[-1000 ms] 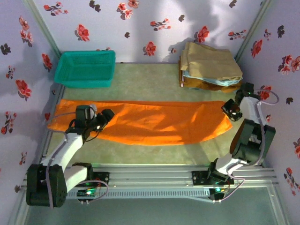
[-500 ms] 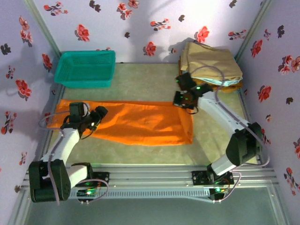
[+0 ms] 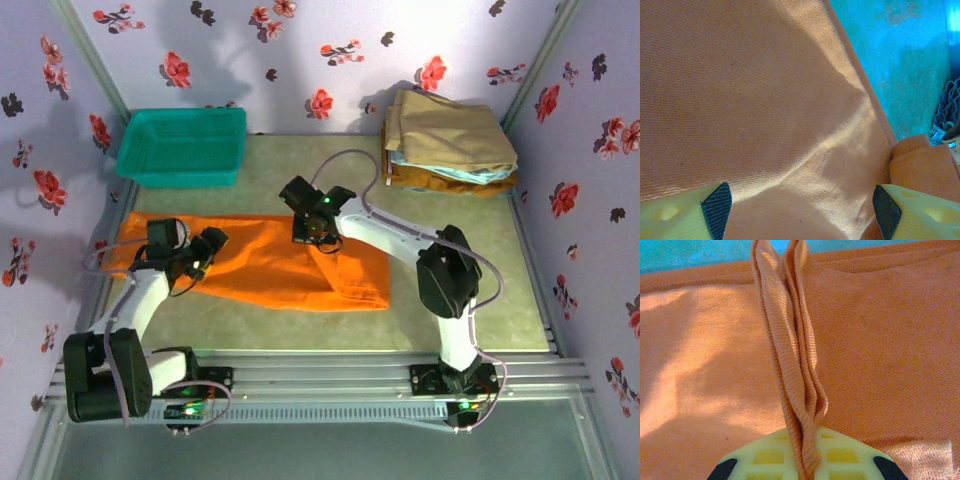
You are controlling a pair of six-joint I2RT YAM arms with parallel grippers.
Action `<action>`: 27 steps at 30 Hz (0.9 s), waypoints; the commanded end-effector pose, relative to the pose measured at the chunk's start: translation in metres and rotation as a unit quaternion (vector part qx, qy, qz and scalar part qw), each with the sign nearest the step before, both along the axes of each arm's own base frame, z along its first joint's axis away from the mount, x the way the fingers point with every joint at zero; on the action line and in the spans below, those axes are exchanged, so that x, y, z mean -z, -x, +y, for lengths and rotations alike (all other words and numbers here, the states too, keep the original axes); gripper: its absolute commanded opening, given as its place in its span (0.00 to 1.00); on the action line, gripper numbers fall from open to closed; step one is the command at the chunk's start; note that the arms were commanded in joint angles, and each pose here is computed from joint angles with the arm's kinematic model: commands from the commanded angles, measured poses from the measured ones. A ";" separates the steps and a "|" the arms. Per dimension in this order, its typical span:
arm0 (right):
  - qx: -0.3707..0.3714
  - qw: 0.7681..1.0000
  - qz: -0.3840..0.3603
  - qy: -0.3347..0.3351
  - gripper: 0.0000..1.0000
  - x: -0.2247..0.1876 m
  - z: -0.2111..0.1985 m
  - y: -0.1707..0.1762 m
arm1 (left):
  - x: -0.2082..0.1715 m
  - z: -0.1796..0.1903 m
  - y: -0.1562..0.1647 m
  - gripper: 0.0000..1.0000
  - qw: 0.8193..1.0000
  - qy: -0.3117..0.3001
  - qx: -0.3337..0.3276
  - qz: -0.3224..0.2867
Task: Fold and stack the trousers
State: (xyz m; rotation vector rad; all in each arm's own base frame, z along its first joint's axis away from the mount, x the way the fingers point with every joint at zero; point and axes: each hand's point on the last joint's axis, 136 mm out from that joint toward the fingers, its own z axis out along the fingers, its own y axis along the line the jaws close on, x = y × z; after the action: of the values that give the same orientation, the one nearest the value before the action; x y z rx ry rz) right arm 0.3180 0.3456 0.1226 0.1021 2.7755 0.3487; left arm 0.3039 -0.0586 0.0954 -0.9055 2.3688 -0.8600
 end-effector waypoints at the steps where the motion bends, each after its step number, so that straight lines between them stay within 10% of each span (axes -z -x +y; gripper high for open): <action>1: 0.042 0.996 -0.049 -0.056 0.00 -0.036 0.016 -0.018 | -0.010 0.000 -0.005 0.78 1.000 0.000 0.010 -0.016; 12: -0.006 0.997 -0.005 -0.077 0.00 -0.003 0.084 0.005 | -0.011 0.002 -0.004 0.79 1.000 0.005 0.005 -0.017; 17: -0.040 0.990 0.053 -0.123 0.54 0.006 0.116 0.025 | -0.014 0.003 -0.001 0.85 1.000 0.008 0.002 -0.015; 27: -0.026 0.993 -0.025 -0.109 0.60 -0.063 0.016 0.005 | -0.032 -0.008 0.000 0.82 0.999 0.012 0.019 -0.033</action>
State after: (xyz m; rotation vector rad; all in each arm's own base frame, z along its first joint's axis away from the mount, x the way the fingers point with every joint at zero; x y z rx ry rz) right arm 0.3010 0.4034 0.1638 0.0574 2.7448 0.7165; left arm 0.3036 -0.0579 0.1153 -0.8839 2.3270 -0.8916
